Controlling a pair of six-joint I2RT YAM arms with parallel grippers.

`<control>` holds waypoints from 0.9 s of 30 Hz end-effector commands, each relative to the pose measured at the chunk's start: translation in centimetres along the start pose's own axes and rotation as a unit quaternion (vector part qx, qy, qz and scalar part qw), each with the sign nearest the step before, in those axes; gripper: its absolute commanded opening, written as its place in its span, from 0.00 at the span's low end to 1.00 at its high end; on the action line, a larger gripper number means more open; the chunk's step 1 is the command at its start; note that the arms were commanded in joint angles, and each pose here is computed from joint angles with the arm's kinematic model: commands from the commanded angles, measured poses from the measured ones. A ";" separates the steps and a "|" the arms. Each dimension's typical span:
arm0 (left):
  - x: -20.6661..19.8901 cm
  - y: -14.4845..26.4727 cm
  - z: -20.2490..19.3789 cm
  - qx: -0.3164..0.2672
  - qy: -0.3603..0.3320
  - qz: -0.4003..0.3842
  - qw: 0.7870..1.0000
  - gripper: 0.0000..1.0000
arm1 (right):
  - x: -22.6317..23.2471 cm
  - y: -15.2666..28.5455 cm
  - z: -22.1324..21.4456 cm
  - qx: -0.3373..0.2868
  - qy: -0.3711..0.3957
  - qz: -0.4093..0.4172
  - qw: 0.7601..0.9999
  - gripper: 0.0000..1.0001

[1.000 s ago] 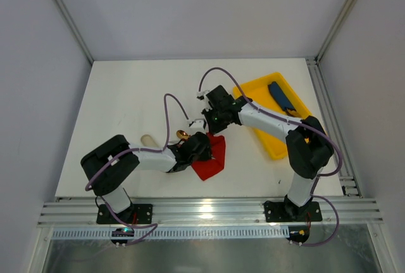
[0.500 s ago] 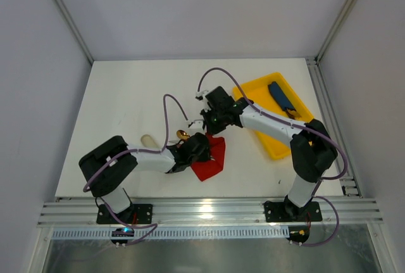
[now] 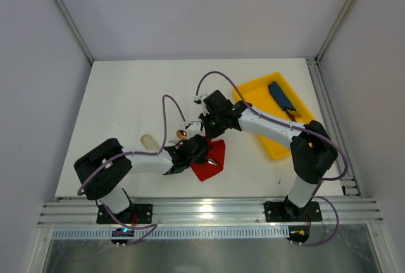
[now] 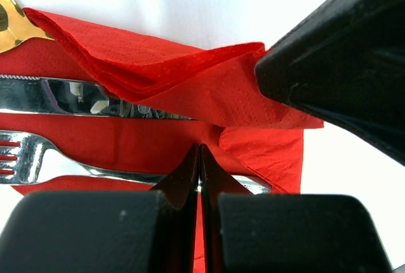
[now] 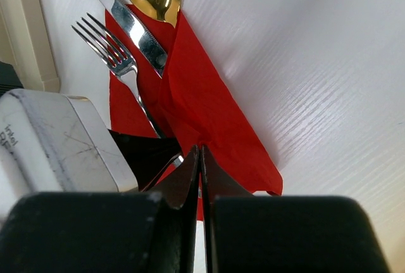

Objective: Place the utensils on the paper napkin and roll it up
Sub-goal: Roll the napkin at the center of the board.

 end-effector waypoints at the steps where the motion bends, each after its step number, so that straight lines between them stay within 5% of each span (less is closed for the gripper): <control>1: -1.5 1.0 2.2 -0.040 -0.002 -0.025 0.999 0.00 | 2.3 0.8 -0.1 -0.013 0.012 0.034 0.999 0.04; 17: -2.5 4.5 4.3 -0.078 0.022 -0.056 0.995 0.00 | 3.2 1.2 -0.5 -0.012 0.003 0.031 0.999 0.04; 27: -0.8 6.1 1.2 -0.065 0.018 -0.081 0.994 0.00 | 3.7 1.5 -1.0 -0.016 0.001 0.052 0.999 0.04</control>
Point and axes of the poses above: each gripper's point midway between its finger pads, its own y axis back along the fingers, its own x axis along the line the jaws close on, z = x × y, the point moved 3 cm from there along y, back along the fingers, and after that the axes turned 6 degrees about -y, right-handed, at the moved point
